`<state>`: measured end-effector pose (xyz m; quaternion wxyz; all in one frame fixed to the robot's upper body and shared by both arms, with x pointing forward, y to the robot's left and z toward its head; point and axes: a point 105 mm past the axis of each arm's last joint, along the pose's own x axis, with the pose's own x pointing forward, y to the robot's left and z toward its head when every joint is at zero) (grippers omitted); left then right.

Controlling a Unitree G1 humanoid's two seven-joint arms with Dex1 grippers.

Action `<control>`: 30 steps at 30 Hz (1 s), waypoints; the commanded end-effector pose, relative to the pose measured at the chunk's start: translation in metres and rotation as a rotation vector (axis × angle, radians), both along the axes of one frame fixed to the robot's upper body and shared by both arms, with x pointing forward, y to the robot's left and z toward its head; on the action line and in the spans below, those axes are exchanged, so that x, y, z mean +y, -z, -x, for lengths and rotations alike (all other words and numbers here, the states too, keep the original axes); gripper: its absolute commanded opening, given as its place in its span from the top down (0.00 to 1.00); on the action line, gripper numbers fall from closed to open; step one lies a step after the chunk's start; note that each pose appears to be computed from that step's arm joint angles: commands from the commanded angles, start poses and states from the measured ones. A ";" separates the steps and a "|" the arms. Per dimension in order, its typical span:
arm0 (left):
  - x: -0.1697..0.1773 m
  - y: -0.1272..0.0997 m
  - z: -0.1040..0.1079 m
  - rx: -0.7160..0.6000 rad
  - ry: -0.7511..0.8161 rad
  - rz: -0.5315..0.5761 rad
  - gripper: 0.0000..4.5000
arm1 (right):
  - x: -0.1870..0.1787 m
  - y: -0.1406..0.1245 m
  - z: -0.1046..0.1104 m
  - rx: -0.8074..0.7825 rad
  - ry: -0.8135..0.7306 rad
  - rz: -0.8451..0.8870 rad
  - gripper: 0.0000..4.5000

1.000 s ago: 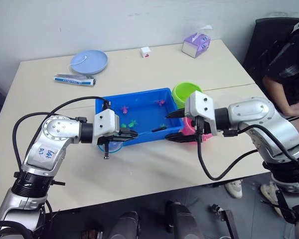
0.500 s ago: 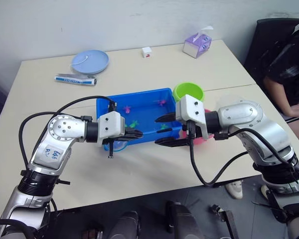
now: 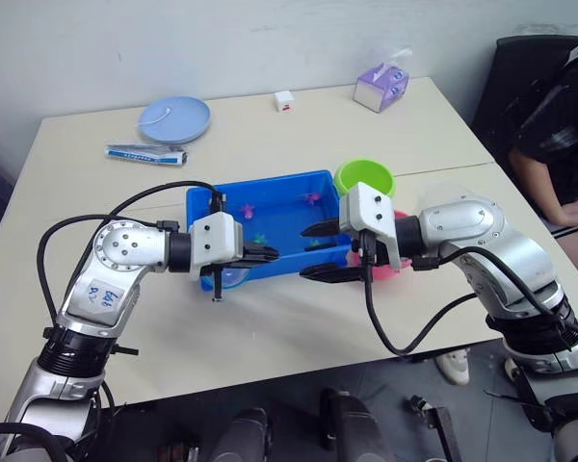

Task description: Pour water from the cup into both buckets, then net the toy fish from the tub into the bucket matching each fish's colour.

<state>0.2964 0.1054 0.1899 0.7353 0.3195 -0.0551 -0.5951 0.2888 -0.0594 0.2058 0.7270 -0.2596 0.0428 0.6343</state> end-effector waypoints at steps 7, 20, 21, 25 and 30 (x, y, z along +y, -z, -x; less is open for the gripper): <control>0.010 -0.010 0.000 -0.045 -0.029 0.012 1.00 | -0.005 -0.006 0.004 -0.022 0.001 -0.001 0.04; 0.006 -0.006 0.002 -0.031 -0.019 0.013 1.00 | 0.000 -0.010 0.007 -0.034 -0.019 -0.010 0.04; 0.006 -0.006 0.002 -0.030 -0.018 0.013 1.00 | 0.000 -0.010 0.007 -0.036 -0.021 -0.010 0.04; 0.005 -0.005 0.002 -0.028 -0.014 0.013 1.00 | 0.002 -0.011 0.008 -0.042 -0.024 -0.015 0.04; 0.004 -0.004 0.003 -0.022 -0.010 0.012 1.00 | 0.004 -0.014 0.008 -0.048 -0.027 -0.023 0.04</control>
